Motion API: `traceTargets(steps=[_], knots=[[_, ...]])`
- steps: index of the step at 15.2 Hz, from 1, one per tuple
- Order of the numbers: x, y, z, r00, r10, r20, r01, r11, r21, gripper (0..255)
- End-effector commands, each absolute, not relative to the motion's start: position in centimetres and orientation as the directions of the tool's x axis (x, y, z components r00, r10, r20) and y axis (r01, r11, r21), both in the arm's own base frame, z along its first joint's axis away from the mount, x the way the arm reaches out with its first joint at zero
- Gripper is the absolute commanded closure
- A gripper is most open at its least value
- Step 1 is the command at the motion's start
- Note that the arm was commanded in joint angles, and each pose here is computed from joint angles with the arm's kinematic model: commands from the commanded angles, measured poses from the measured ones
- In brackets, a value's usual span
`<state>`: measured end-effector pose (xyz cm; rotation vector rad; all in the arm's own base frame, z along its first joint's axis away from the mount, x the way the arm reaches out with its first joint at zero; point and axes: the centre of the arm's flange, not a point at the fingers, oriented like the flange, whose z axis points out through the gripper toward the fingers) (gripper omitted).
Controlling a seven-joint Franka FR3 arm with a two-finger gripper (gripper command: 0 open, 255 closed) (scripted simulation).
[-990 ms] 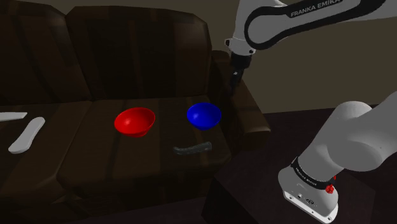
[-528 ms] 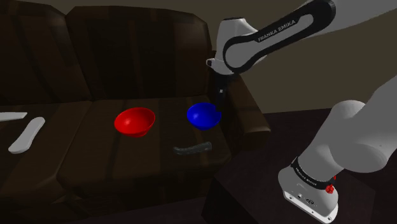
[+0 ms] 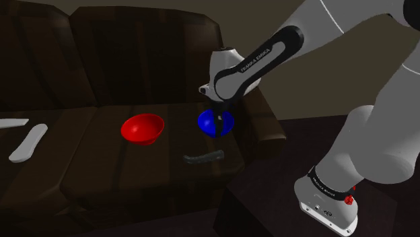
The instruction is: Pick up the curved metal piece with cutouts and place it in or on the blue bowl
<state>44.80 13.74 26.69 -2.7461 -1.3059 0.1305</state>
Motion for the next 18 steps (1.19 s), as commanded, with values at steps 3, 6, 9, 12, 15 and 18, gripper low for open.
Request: traceTargets(steps=[3,6,9,12,15,18], knots=[[44.9,16.8,22.5,0.523,0.852,-0.022,0.841,-0.520,-0.152,0],[44.7,19.3,19.5,0.440,0.898,-0.010,0.884,-0.435,-0.170,0],[44.5,20.5,17.5,0.399,0.917,-0.004,0.902,-0.393,-0.179,0],[44.2,20.6,16.0,0.399,0.917,-0.004,0.902,-0.393,-0.179,0],[43.9,20.7,14.4,0.399,0.917,-0.004,0.902,-0.393,-0.179,0],[43.9,20.8,14.1,0.399,0.917,-0.004,0.902,-0.393,-0.179,0]])
